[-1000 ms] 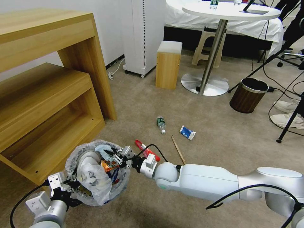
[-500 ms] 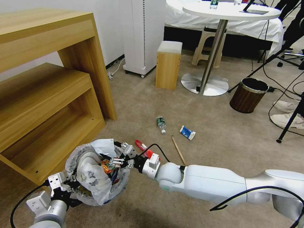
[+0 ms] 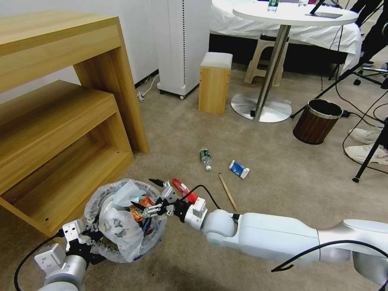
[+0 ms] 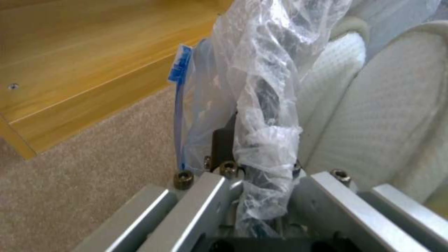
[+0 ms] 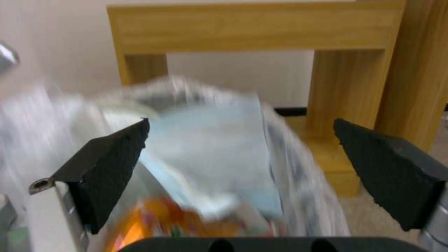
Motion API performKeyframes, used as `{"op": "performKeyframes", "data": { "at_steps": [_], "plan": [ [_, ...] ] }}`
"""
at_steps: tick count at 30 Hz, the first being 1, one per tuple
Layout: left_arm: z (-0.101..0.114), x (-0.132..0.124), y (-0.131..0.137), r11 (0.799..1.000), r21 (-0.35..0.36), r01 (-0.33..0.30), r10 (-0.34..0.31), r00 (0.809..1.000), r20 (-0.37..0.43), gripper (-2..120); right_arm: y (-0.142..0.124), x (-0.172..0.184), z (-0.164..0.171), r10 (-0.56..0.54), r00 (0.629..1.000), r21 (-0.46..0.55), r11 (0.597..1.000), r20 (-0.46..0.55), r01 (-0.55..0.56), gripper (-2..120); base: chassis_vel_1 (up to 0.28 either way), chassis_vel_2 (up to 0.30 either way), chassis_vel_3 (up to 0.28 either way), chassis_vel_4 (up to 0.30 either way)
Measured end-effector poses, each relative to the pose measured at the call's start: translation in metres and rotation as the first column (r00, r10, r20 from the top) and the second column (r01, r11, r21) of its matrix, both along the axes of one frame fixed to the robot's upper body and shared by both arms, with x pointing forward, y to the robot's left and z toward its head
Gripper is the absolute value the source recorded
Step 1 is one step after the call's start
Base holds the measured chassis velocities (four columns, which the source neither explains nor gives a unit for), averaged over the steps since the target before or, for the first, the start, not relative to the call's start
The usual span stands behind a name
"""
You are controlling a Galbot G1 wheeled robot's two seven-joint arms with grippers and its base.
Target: Pick up the trash bin and place the garbage on the floor into it.
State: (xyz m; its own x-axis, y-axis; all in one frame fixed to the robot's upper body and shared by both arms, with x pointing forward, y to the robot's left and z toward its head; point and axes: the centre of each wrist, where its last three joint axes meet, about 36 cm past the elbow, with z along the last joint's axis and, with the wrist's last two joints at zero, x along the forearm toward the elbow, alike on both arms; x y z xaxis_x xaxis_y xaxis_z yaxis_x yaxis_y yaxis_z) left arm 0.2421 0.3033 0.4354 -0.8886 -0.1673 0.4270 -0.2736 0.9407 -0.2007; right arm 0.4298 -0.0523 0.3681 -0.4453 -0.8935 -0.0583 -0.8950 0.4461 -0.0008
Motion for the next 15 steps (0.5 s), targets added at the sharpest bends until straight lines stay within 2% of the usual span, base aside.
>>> {"op": "performKeyframes", "data": {
  "at_steps": [10, 15],
  "plan": [
    [-0.003, 0.001, 0.003, 1.000, 0.008, -0.001, 0.001, 1.000, -0.005, 0, 0.005, -0.003, 0.024, -0.008, 1.000, 0.076, 0.997, 0.007, 0.007, 100, 0.000, 0.000, 0.000, 0.000],
    [-0.004, 0.001, 0.005, 1.000, 0.016, 0.000, 0.000, 1.000, -0.010, 0, -0.003, 0.001, 0.037, -0.072, 0.997, 0.120, 0.990, 0.011, 0.070, 100, 0.000, 0.000, 0.000, 0.000]
  ]
}}
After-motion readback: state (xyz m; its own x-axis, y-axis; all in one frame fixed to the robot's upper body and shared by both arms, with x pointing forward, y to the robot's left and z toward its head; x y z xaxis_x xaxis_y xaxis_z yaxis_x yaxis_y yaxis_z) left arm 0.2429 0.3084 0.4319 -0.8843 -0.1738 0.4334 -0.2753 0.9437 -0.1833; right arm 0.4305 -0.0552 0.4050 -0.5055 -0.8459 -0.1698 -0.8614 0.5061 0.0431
